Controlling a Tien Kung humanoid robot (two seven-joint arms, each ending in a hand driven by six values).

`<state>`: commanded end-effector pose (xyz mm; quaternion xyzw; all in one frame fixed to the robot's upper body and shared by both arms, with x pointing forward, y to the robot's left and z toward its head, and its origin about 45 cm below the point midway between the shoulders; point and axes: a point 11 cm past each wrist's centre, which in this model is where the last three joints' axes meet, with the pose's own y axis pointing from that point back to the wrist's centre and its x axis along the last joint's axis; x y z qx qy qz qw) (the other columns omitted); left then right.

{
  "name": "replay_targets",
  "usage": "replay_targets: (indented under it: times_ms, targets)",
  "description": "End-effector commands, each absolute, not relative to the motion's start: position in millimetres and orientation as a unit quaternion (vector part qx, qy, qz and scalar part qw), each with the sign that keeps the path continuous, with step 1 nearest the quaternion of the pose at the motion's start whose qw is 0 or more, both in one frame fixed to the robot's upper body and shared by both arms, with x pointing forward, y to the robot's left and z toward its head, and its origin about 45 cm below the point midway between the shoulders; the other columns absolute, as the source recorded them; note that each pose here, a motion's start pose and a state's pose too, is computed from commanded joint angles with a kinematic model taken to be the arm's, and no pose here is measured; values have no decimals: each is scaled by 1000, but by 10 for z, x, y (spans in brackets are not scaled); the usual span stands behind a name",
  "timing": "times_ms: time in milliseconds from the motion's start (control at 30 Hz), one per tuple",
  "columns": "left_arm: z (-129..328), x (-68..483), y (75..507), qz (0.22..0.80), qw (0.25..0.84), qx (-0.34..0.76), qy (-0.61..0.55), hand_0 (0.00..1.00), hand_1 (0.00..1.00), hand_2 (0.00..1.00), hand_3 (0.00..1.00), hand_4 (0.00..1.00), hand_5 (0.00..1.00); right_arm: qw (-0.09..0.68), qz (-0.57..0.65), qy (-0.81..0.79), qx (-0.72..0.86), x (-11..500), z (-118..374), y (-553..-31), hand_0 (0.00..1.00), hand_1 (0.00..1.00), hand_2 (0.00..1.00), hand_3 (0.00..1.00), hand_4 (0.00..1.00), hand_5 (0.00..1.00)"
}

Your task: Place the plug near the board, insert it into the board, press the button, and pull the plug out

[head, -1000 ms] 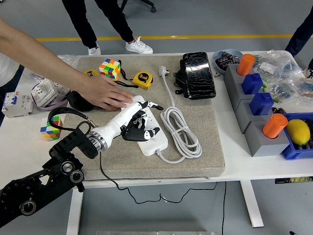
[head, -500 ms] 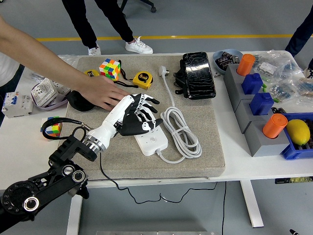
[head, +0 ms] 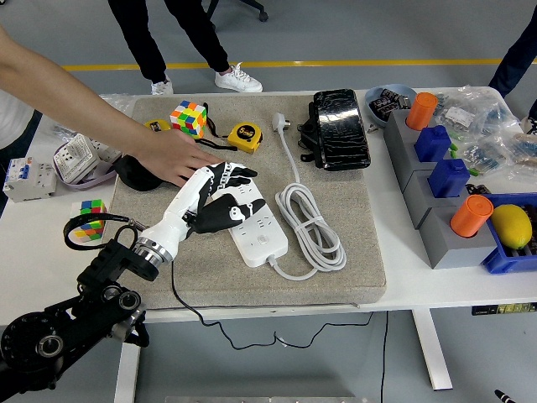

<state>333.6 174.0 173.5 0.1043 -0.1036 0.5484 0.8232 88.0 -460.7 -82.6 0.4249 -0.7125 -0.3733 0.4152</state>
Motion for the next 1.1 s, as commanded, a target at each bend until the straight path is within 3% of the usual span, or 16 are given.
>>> replay_targets:
  times_ms: [67, 100, 667, 700, 867, 900, 1067, 1100]
  targets:
    - [1743, 3337, 1751, 551, 822, 99, -104, 726, 778, 815, 759, 868, 252, 416, -373, -712, 426, 890, -826, -4601, 576, 639, 604, 539, 929, 471]
    - [1746, 3337, 1758, 553, 821, 96, -103, 666, 714, 753, 736, 868, 259, 416, -372, -712, 427, 892, -826, -4601, 576, 639, 603, 539, 929, 470]
    - [1779, 3342, 1761, 556, 819, 91, -107, 643, 705, 740, 715, 868, 264, 423, -371, -709, 426, 858, -820, -4629, 576, 639, 603, 539, 929, 471]
    - [1786, 3344, 1758, 555, 819, 91, -108, 509, 669, 726, 708, 871, 271, 423, -371, -709, 426, 856, -820, -4630, 576, 639, 603, 538, 928, 471]
    - [1872, 3352, 1722, 548, 822, 96, -122, 509, 669, 726, 708, 871, 271, 423, -371, -709, 425, 842, -819, -4639, 576, 639, 603, 538, 928, 471]
    - [1888, 3355, 1713, 546, 822, 98, -125, 269, 355, 554, 731, 876, 277, 423, -371, -709, 425, 839, -819, -4640, 572, 639, 603, 538, 928, 472]
    - [2005, 3369, 1643, 527, 827, 121, -155, 269, 355, 554, 731, 876, 277, 423, -372, -709, 424, 827, -821, -4641, 572, 639, 603, 538, 928, 472]
    - [2023, 3371, 1629, 523, 828, 126, -160, 147, 146, 440, 780, 873, 253, 423, -372, -709, 424, 829, -821, -4640, 575, 639, 603, 539, 928, 471]
